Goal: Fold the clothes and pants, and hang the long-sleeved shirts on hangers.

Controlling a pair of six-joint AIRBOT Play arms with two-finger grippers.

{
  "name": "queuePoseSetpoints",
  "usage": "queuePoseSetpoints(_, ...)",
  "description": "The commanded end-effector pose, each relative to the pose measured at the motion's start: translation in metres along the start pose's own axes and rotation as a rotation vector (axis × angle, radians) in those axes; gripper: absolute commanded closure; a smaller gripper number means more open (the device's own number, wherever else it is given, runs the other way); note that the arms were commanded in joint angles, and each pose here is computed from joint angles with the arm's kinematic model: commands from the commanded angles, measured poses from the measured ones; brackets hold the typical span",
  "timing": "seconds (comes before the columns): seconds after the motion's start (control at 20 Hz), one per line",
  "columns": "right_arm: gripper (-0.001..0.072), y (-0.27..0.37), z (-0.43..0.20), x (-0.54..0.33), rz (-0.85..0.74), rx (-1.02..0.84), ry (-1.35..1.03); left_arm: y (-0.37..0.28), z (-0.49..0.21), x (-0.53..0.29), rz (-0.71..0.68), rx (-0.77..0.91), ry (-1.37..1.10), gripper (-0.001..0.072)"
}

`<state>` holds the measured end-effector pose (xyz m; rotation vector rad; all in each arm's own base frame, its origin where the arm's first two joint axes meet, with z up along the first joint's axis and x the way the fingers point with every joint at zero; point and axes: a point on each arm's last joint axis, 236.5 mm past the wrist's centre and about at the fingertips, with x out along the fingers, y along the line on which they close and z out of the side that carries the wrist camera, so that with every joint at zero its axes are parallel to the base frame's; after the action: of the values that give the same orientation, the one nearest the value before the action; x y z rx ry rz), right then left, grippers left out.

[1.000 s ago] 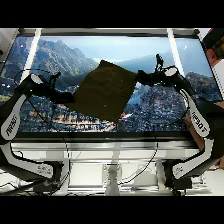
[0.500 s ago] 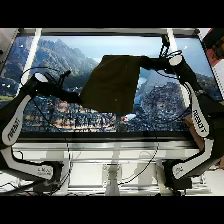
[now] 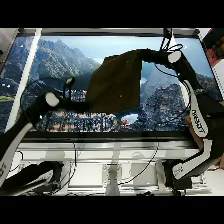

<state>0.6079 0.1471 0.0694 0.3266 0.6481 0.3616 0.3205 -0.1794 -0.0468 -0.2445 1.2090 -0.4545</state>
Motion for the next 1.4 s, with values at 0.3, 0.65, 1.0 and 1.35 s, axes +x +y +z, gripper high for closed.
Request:
queuePoseSetpoints(0.3,0.0359,-0.001,-0.046,0.009,-0.033,-0.098,0.164,-0.010,-0.035,0.016,0.014,-0.042,-0.027,0.0659)
queuePoseSetpoints(0.65,0.0325,-0.077,-0.123,-0.063,-0.052,0.073,0.597,-0.009,-0.035,0.016,0.017,-0.038,-0.027,0.0345)
queuePoseSetpoints(1.0,0.0322,-0.071,-0.228,-0.135,0.155,0.282,0.992,0.032,-0.039,0.006,0.095,-0.072,0.014,0.0054)
queuePoseSetpoints(1.35,0.0236,-0.040,-0.283,-0.116,0.227,0.337,1.016,0.047,-0.048,-0.001,0.015,-0.132,0.078,0.0067)
